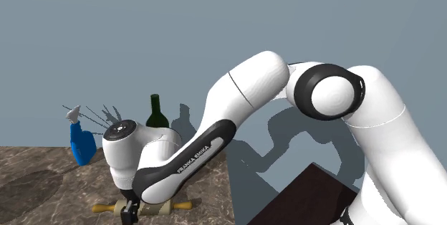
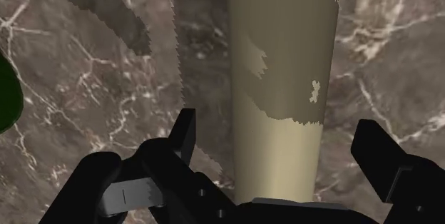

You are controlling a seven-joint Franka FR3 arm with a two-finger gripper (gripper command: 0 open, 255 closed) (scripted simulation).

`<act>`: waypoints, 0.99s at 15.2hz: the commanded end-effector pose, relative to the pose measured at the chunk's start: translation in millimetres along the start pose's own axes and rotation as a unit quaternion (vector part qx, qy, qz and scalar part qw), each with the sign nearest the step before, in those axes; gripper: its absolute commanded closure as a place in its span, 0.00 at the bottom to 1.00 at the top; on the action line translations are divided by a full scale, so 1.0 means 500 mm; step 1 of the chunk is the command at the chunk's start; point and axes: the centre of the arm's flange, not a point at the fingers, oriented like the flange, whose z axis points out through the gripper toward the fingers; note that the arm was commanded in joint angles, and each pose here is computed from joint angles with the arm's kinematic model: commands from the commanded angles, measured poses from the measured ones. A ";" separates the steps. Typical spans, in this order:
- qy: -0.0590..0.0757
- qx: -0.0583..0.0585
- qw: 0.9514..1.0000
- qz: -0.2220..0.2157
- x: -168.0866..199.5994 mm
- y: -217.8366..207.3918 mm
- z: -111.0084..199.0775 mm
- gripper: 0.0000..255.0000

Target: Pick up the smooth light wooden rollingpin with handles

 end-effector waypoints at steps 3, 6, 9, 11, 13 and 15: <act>0.000 0.000 1.000 0.000 0.000 -0.003 0.027 0.00; 0.000 0.000 1.000 0.000 0.000 -0.004 0.027 1.00; 0.000 0.000 1.000 0.000 0.000 -0.004 0.027 1.00; 0.000 0.000 1.000 0.000 -0.001 -0.004 0.027 1.00; 0.000 0.000 1.000 0.000 0.000 -0.003 0.027 1.00; 0.000 0.000 1.000 0.000 0.000 -0.001 0.006 1.00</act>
